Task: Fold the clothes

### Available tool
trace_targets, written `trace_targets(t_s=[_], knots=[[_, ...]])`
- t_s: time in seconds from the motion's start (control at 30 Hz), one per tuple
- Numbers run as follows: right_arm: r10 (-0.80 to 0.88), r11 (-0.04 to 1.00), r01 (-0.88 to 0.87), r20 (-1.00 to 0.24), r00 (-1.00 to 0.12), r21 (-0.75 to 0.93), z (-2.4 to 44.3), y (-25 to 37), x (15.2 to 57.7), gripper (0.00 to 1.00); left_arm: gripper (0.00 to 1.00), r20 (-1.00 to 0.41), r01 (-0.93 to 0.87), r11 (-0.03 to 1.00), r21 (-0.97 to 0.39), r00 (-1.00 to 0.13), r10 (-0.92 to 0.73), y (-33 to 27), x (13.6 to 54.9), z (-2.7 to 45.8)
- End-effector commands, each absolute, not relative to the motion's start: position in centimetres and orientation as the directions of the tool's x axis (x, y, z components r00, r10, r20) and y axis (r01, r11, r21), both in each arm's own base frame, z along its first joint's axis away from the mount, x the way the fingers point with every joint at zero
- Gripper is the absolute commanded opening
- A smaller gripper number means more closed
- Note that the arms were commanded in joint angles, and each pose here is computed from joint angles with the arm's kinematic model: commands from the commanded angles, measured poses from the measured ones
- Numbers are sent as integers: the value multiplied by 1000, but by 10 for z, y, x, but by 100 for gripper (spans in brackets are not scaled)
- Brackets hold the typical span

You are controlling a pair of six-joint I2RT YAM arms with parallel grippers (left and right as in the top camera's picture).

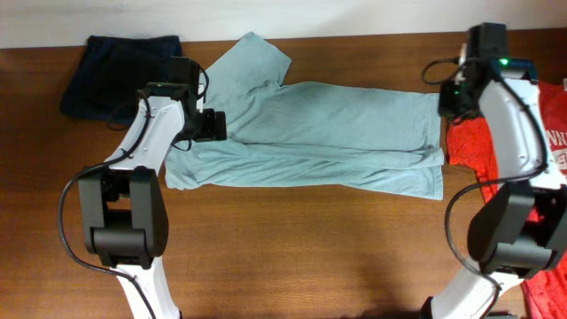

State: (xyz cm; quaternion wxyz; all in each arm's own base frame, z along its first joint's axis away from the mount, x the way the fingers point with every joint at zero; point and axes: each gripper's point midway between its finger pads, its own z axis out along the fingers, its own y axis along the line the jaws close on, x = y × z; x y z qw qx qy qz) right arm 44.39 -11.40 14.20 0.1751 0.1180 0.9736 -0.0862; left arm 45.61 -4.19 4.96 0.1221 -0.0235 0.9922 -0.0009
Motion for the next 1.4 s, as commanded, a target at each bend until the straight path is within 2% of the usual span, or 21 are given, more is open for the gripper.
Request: trace_targets(t_s=[0.0, 0.07, 0.17, 0.37, 0.53, 0.67, 0.77, 0.9, 1.1, 1.27, 1.33, 1.37], knots=[[194, 980, 198, -326, -925, 22, 112, -126, 452, 4, 99, -280, -45, 999, -19, -959, -48, -41, 462, 65], [228, 973, 206, -313, -922, 100, 97, -131, 455, 4, 99, -280, -45, 999, -19, -959, -48, -41, 462, 65], [261, 964, 236, -276, -925, 122, 69, -144, 455, 4, 99, -280, -45, 999, -19, -959, -48, -41, 462, 65], [230, 961, 188, -213, -950, 202, 25, -132, 458, 4, 99, -280, -45, 999, -19, -959, -48, -41, 462, 65], [240, 970, 231, -156, -958, 75, -1, -157, 445, 4, 99, -280, -45, 999, -19, -959, -48, -41, 462, 65], [250, 968, 244, -147, -957, 62, -7, -170, 439, 4, 99, -280, -45, 999, -19, -959, -48, -41, 462, 65], [277, 959, 284, -142, -950, -27, -6, -197, 430, 4, 99, -280, -45, 999, -19, -959, -48, -41, 462, 65], [401, 913, 408, -141, -905, -26, 5, -228, 417, 4, 99, -280, -45, 999, -19, -959, -48, -41, 462, 65], [426, 905, 414, -171, -889, 103, 48, -227, 431, 4, 99, -280, -45, 999, -19, -959, -48, -41, 462, 65], [324, 944, 298, -226, -918, 145, 116, -203, 450, 4, 99, -280, -45, 999, -19, -959, -48, -41, 462, 65], [250, 963, 214, -242, -938, 165, 147, -177, 455, 4, 99, -280, -45, 999, -19, -959, -48, -41, 462, 65], [158, 973, 106, -257, -953, 206, 162, -145, 460, 4, 99, -280, -45, 999, -19, -959, -48, -41, 462, 65]])
